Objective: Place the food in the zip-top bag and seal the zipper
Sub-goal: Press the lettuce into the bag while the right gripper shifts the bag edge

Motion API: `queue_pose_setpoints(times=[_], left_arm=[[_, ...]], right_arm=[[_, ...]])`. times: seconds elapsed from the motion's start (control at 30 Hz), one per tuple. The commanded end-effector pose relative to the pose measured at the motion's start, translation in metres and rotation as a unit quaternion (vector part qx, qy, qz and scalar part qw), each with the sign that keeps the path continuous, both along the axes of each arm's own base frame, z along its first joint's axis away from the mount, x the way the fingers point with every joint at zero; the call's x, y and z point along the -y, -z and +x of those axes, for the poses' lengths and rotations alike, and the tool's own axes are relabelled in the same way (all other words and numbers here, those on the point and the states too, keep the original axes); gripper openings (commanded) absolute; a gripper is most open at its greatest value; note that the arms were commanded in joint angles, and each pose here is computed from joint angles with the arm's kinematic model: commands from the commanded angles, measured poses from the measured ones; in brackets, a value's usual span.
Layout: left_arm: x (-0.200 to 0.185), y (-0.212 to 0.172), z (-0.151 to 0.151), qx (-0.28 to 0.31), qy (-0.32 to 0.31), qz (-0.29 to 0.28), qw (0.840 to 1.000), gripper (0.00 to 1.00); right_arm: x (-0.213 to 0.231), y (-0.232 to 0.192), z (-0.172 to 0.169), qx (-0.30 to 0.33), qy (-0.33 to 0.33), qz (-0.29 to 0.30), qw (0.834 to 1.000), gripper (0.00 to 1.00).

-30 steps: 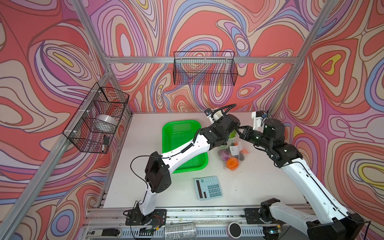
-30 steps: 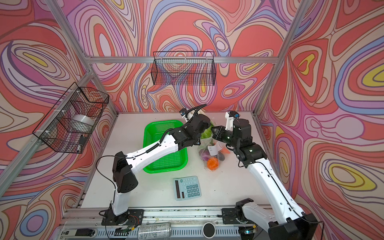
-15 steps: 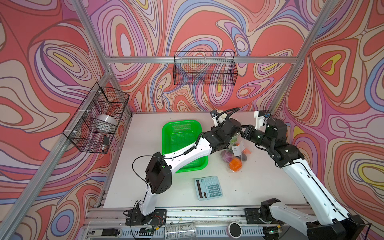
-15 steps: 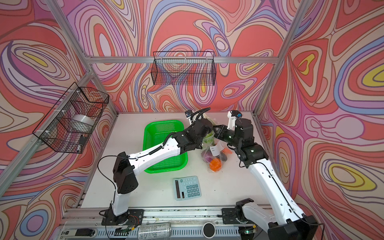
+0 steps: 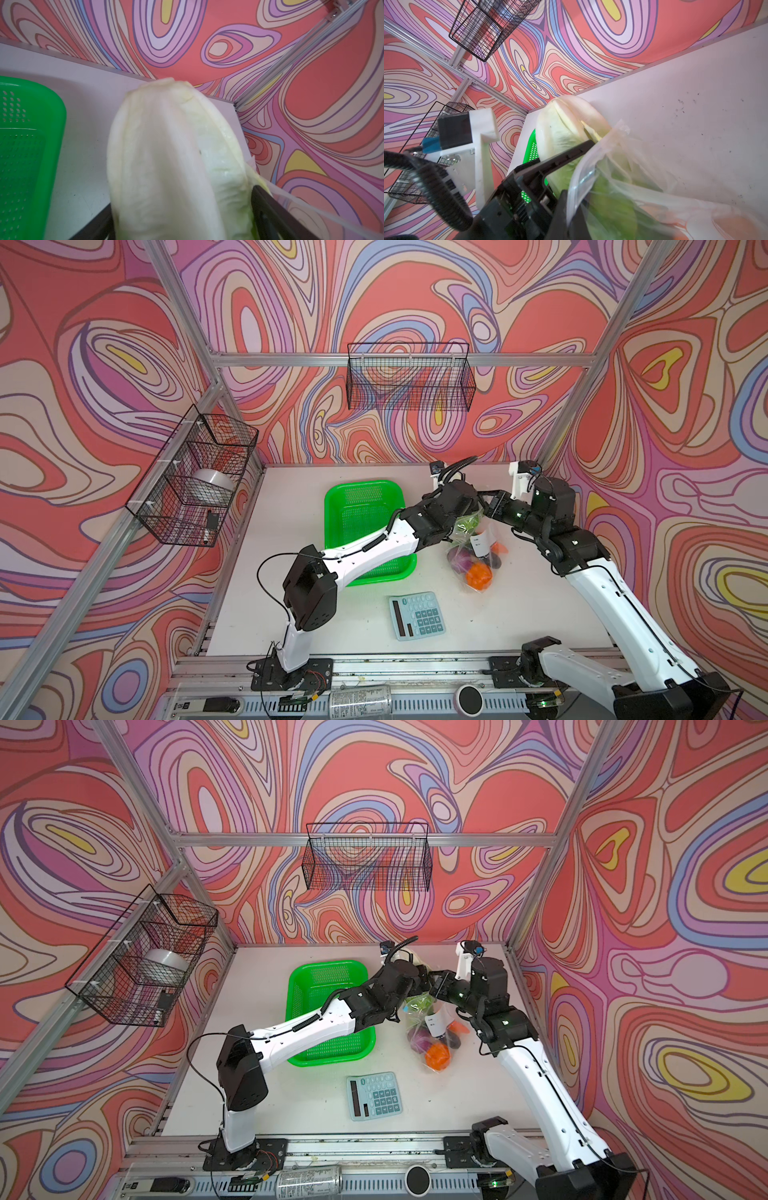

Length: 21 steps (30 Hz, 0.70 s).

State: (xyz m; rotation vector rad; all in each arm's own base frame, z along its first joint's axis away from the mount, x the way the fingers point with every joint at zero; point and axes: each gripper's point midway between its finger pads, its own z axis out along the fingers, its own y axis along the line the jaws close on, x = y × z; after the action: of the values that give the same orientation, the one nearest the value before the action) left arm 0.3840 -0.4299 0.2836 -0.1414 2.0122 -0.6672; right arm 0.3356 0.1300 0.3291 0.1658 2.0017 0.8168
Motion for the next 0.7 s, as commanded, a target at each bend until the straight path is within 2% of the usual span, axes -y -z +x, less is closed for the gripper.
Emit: queue_pose_setpoints(times=[0.0, 0.37, 0.43, 0.5, 0.67], left_arm=[[0.007, -0.045, -0.019, 0.037, 0.054, -0.034, 0.997, 0.9], [-0.006, -0.056, -0.015, 0.052, 0.043, -0.047, 0.997, 0.91], [-0.005, -0.051, -0.013, 0.049, 0.047, -0.054, 0.996, 0.76], [-0.004, -0.046, -0.01, 0.046, 0.047, -0.056, 0.996, 0.55], [-0.006, -0.035, -0.004, 0.041, 0.04, -0.039, 0.998, 0.3]], right_arm=[[-0.002, -0.024, -0.003, 0.057, -0.016, -0.008, 0.998, 0.0], [-0.002, -0.019, -0.007, 0.063, -0.022, -0.009, 0.998, 0.0], [-0.003, -0.017, -0.007, 0.063, -0.024, -0.008, 0.998, 0.0], [-0.004, -0.014, -0.008, 0.064, -0.028, -0.007, 0.998, 0.0], [-0.005, -0.01, -0.009, 0.072, -0.036, -0.014, 0.997, 0.0]])
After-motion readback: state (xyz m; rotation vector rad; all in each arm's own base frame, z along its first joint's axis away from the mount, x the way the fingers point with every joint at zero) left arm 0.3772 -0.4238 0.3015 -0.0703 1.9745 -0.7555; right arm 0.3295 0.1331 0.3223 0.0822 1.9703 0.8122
